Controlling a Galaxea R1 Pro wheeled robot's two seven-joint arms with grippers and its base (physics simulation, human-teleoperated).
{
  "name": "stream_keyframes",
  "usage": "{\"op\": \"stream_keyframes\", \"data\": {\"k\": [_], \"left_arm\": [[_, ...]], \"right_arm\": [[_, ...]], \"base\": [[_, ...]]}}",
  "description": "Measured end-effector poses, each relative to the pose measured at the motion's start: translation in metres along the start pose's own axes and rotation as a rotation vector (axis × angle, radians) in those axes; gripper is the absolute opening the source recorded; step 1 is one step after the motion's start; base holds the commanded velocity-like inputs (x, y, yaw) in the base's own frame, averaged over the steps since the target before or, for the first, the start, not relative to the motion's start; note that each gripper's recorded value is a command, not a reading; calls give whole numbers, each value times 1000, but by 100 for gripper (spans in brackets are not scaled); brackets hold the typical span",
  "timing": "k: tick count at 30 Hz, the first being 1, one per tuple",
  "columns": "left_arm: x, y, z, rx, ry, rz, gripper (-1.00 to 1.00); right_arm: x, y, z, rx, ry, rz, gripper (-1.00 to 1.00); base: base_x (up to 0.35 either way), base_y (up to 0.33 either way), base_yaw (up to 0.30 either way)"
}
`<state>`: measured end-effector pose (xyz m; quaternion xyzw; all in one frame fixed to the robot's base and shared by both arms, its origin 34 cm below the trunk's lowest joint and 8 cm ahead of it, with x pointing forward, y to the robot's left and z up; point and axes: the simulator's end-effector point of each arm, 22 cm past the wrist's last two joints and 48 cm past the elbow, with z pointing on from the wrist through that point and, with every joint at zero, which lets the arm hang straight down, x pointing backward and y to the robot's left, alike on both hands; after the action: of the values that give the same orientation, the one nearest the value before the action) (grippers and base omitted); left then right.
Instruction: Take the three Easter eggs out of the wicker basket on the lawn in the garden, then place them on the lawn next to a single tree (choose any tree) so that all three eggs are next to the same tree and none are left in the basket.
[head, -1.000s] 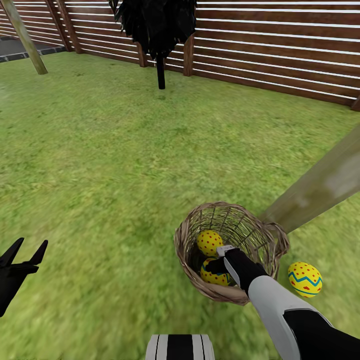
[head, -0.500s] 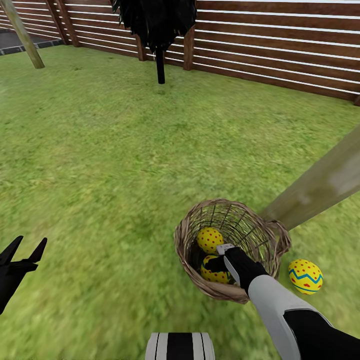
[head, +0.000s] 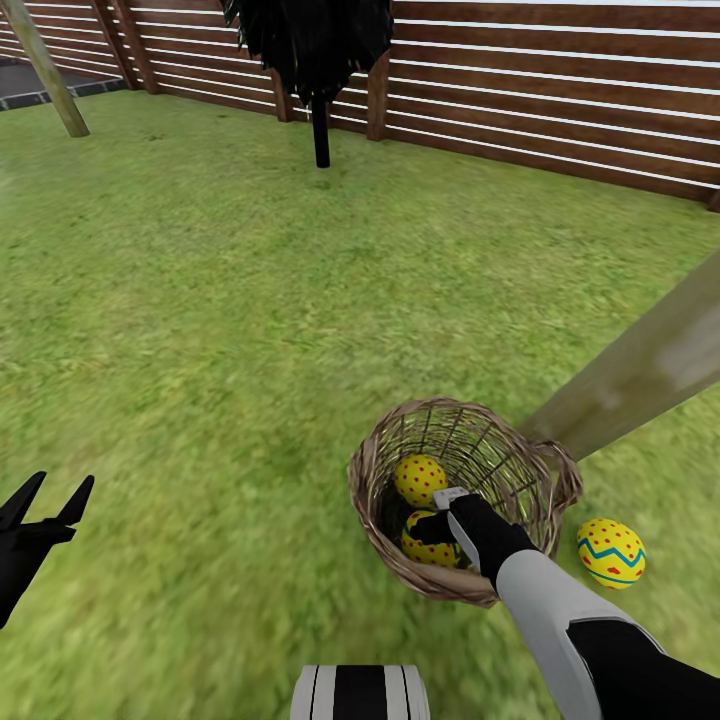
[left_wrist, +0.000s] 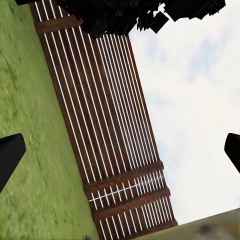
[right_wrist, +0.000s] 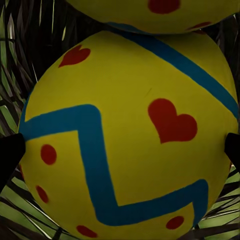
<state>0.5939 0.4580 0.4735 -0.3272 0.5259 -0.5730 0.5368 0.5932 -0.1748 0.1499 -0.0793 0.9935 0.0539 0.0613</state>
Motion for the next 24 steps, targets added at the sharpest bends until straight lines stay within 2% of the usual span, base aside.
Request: {"op": "stream_keyframes", "data": {"k": [24], "left_arm": [[2, 9, -3, -17, 0, -6, 100]], "right_arm": [[-9, 0, 3, -4, -21, 8, -100]], "base": [[0, 0, 0]]}}
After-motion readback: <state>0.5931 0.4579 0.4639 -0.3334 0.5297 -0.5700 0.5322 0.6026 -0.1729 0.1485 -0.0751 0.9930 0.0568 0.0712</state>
